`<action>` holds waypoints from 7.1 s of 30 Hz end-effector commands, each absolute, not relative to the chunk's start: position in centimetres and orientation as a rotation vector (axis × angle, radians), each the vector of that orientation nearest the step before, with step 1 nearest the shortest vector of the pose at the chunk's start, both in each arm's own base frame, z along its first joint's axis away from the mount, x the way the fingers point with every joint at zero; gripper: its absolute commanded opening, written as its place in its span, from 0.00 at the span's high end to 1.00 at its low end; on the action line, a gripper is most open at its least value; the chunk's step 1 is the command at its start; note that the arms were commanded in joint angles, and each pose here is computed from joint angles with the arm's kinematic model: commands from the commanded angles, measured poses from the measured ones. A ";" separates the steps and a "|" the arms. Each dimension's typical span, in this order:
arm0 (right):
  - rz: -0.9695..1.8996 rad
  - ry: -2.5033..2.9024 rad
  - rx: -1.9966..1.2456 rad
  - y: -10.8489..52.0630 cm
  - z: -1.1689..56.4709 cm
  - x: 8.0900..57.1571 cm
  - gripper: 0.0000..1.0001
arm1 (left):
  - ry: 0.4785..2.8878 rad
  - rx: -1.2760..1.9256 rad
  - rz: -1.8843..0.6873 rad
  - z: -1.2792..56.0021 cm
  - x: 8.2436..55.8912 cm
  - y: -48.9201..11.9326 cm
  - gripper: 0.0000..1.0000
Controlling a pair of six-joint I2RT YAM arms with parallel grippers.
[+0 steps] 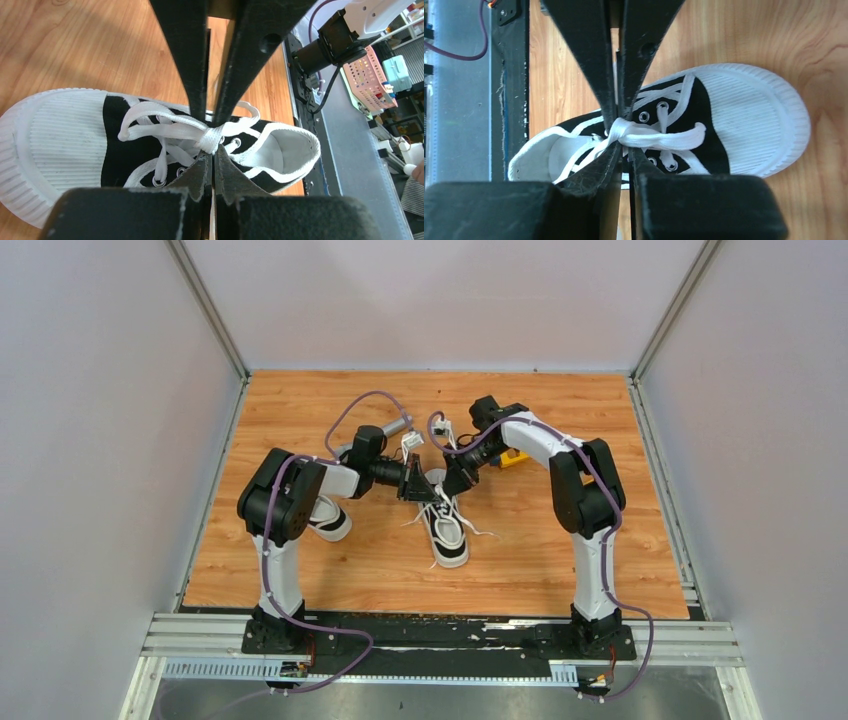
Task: Tie the shoes
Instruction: Wrap the shoelace around the shoelace, then cross the shoelace with the shoelace.
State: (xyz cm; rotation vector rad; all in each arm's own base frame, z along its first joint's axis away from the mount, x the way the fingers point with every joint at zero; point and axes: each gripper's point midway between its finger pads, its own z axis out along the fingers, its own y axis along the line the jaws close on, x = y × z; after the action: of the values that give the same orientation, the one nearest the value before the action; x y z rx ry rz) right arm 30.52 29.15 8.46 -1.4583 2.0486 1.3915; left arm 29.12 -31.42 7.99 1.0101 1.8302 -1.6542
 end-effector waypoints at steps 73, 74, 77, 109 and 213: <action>1.402 1.841 -1.461 29.4 10.1 30.9 0.60 | 1.852 1.393 -1.227 7.6 30.4 -29.5 0.81; 1.402 1.840 -1.460 29.4 10.1 31.0 0.60 | 1.874 1.362 -1.229 7.7 30.6 -29.5 0.80; 1.399 1.843 -1.458 29.5 10.0 31.1 0.60 | 1.899 1.323 -1.262 7.9 29.9 -29.5 0.79; 1.202 1.978 -1.396 29.2 9.9 32.6 1.00 | 1.893 1.196 -1.388 9.4 30.3 -31.0 1.00; 1.595 1.996 -1.125 27.9 10.3 31.4 0.77 | 1.941 1.179 -1.390 8.0 30.2 -31.5 1.00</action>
State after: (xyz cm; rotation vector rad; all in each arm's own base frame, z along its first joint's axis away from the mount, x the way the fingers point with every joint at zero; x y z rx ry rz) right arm 30.22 27.35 8.53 -1.0970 2.0916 1.5895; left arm 29.73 -30.99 7.18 1.1285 2.0135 -1.3868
